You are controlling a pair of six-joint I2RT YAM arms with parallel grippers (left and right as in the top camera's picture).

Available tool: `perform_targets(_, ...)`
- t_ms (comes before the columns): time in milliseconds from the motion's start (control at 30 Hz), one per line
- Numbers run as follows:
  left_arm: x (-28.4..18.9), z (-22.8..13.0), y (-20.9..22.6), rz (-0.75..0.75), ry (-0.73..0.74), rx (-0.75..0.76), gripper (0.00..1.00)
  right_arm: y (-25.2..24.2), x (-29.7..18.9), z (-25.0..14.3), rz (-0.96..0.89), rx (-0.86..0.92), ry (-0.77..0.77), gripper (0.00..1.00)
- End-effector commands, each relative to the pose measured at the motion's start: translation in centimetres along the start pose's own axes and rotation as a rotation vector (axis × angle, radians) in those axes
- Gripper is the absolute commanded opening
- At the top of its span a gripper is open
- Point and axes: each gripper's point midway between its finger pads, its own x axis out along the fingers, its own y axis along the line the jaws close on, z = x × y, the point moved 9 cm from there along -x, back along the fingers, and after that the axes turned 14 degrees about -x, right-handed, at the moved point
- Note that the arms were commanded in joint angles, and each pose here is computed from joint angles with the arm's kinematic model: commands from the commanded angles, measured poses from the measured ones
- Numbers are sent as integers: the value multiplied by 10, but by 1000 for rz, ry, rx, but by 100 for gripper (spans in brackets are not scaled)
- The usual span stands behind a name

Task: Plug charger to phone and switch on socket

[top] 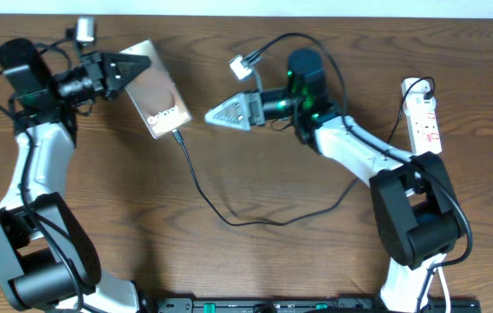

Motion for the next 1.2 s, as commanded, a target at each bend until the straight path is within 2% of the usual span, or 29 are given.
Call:
perform_targets(0, -18, 8, 5, 36, -91, 1, 7, 1, -18, 13, -22, 4, -36, 99)
perform_targets(167, -31, 4, 34, 159, -198, -97, 7, -5, -35, 17, -45, 19, -59, 99)
perform_targets(333, -42, -19, 81, 522, -303, -265, 7, -7, -39, 16, -55, 35, -63, 99)
perform_targets(600, -57, -33, 102, 795, -353, -343, 7, -7, -39, 16, -55, 26, -62, 99)
perform_targets(900, -60, -33, 132, 874, -345, -413, 8, -9, -39, 13, -59, 39, -56, 99)
perform_targets(1067, -56, -39, 171, 857, -279, -540, 7, -9, -39, 13, -59, 39, -56, 99)
perform_targets(1167, -55, -39, 179, 847, -268, -553, 7, -9, -39, 13, -56, 39, -54, 99)
